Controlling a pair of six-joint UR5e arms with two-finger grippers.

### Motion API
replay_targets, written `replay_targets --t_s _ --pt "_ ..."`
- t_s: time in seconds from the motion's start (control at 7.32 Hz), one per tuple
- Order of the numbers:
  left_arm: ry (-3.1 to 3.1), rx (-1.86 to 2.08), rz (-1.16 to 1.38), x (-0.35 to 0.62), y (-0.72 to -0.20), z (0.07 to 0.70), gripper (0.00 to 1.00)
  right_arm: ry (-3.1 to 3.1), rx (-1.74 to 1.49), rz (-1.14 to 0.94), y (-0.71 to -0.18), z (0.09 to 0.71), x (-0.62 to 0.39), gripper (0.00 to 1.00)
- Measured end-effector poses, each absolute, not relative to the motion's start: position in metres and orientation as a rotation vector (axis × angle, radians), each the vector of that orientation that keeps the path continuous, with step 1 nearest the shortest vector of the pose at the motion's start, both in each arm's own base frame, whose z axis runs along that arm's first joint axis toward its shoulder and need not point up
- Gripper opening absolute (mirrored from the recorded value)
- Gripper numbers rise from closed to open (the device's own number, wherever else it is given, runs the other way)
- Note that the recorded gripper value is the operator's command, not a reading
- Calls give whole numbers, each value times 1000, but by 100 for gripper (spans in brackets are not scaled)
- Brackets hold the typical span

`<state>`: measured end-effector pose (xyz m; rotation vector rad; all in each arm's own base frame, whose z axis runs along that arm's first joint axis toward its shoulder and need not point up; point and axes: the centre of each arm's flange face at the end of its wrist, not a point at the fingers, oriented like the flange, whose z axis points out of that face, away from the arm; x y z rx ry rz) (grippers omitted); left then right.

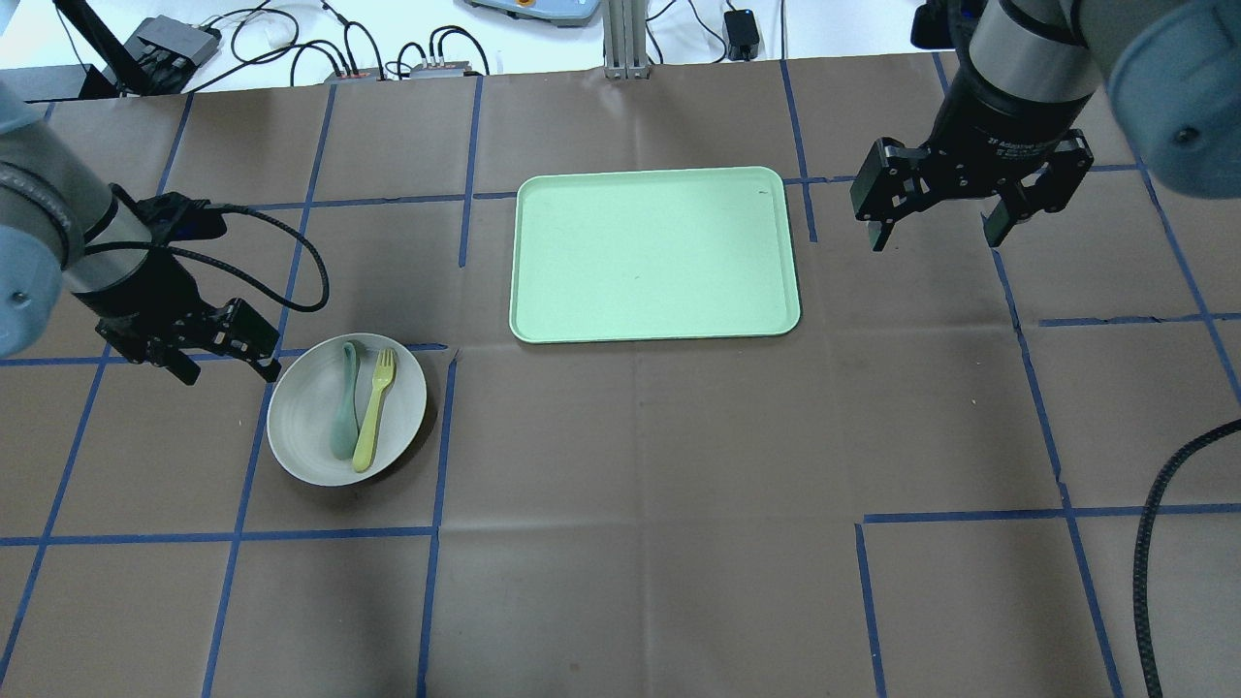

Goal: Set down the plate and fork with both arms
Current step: 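Close the left gripper on the plate rim farthest from the tray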

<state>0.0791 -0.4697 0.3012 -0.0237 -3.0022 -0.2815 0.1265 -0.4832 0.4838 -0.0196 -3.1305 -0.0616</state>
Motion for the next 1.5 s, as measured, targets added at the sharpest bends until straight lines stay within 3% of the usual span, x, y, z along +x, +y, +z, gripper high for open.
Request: replay_targets --t_s 0.55,0.96,1.5 --pt "-2843 -48 -180 146 -479 215 95 -3130 -20 -62 -483 484 126 100" --pt "-2737 -46 -127 164 -485 180 69 -3130 -20 -64 -484 483 126 100" --pt "-2694 -16 -121 163 -484 170 49 -3131 -18 -63 -484 483 127 100"
